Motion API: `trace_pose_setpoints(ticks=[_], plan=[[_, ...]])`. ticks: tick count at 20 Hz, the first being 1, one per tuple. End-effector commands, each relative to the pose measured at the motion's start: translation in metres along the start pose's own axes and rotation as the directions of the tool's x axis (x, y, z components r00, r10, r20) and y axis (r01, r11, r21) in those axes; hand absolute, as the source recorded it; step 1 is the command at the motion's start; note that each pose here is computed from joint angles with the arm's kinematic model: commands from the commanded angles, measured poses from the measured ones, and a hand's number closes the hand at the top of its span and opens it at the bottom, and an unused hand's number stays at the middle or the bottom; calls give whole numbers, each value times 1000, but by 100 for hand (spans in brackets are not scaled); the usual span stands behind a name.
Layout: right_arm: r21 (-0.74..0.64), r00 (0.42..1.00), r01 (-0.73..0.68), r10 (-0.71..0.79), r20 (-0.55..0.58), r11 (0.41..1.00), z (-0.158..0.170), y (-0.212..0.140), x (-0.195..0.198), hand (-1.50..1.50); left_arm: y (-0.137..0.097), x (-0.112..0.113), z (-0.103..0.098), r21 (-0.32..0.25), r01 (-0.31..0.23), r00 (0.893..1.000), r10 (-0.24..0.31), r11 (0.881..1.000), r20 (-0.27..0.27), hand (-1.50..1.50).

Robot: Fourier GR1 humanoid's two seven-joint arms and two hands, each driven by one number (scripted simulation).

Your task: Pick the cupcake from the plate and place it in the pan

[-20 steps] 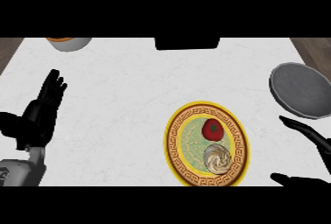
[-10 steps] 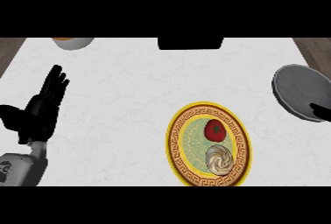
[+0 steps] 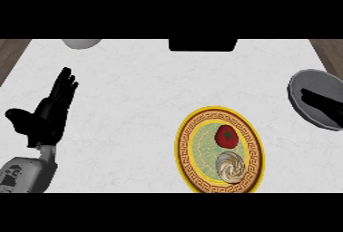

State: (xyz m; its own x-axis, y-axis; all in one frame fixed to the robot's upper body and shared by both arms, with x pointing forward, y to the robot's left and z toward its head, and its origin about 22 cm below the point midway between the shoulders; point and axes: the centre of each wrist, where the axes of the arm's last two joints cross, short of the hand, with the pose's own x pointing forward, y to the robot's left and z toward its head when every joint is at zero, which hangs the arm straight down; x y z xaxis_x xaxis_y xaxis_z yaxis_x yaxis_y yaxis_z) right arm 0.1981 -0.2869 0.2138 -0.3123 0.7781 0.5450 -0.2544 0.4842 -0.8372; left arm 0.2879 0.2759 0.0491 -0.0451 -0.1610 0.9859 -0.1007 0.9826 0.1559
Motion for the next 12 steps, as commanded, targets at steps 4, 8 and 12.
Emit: trace_pose_setpoints(ticks=[4,8,12], plan=[[137,996,66,-74,56,988,-17,14,19,-150,-9,-3,-4,-21,0,1000,-1,1000,-9,0],[154,999,30,-34,25,988,-27,41,40,-150,4,-1,-7,9,1,1000,-2,1000,6,0],[167,998,22,-12,-58,986,-26,48,36,-150,5,-3,-8,-4,6,1000,-6,1000,1,0]])
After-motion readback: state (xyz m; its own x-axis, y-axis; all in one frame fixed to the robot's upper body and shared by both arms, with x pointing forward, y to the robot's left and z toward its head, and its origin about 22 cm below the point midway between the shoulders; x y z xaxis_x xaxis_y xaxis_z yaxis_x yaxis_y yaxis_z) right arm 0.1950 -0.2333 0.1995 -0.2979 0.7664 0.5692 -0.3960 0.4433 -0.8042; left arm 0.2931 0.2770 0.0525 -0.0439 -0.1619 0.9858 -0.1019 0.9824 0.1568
